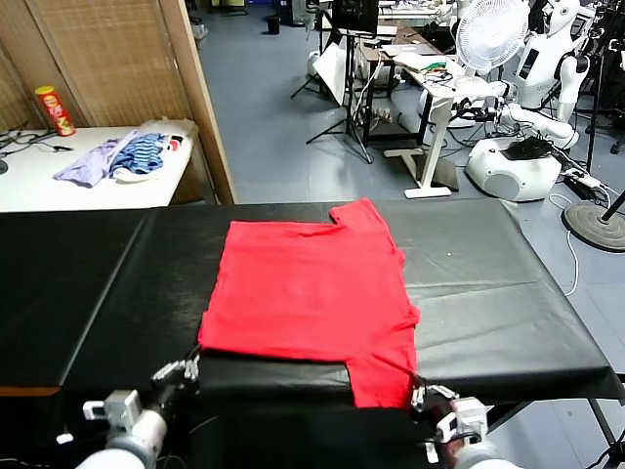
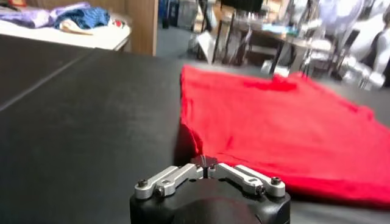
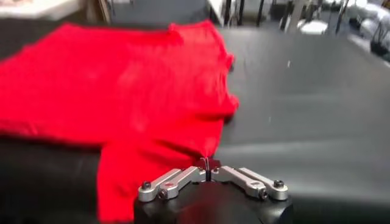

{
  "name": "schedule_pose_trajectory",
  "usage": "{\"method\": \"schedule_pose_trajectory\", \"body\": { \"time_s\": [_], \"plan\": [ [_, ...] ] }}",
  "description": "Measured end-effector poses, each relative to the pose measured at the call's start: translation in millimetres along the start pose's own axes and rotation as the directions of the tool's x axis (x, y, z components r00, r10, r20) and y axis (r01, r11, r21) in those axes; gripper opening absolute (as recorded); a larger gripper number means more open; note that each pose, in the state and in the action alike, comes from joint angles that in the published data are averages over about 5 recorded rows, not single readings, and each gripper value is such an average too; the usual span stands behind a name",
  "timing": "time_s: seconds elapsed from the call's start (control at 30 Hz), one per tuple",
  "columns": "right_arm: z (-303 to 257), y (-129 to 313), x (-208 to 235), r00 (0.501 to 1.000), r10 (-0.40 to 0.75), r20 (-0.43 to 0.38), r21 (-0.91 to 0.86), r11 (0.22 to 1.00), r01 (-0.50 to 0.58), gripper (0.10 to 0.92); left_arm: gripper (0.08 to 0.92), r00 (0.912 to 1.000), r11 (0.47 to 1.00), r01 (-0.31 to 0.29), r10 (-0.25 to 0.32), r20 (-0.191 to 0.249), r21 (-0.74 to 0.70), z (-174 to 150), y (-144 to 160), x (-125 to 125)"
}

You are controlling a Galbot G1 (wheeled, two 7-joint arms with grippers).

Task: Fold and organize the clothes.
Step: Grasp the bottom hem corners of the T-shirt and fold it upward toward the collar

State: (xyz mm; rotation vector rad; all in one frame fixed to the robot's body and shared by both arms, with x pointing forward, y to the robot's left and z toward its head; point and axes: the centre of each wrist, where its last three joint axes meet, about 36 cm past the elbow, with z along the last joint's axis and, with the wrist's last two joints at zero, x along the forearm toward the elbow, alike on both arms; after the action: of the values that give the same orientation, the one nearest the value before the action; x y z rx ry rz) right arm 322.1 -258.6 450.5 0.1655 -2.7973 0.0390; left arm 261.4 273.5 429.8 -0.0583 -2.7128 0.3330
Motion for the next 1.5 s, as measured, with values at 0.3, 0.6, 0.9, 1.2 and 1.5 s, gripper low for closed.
{"method": "schedule_pose_trajectory", "body": {
  "time_s": [0.3,0.6,0.9,1.2,1.5],
  "plan": [
    [3,-7,-68,0.997,-0.01,0.081,0.029,1.0,0.008,0.123,0.125,0.9902,1.0,-0.029,0.028,0.137,0.004,-35,-9,-55],
    [16,-12,-110,0.993,-0.068,0.1,0.075,0.995,0.06,0.171,0.125,0.9781,0.994,-0.034,0.055,0.201,-0.108,-45,-14,-112],
    [15,-22,-90,0.992,-0.052,0.113,0.13,0.991,0.037,0.629,0.157,0.9842,0.981,0.054,-0.02,0.176,-0.189,-29,-6,-137],
    [29,-16,-57,0.998,-0.041,0.057,0.126,0.991,0.034,0.797,0.617,0.9887,0.976,0.058,-0.026,0.148,-0.21,-23,4,-127],
    [54,-15,-48,0.999,-0.049,-0.002,0.122,0.991,0.048,0.719,0.797,0.9981,0.985,0.024,-0.014,0.059,-0.17,-7,8,-119]
  ]
}}
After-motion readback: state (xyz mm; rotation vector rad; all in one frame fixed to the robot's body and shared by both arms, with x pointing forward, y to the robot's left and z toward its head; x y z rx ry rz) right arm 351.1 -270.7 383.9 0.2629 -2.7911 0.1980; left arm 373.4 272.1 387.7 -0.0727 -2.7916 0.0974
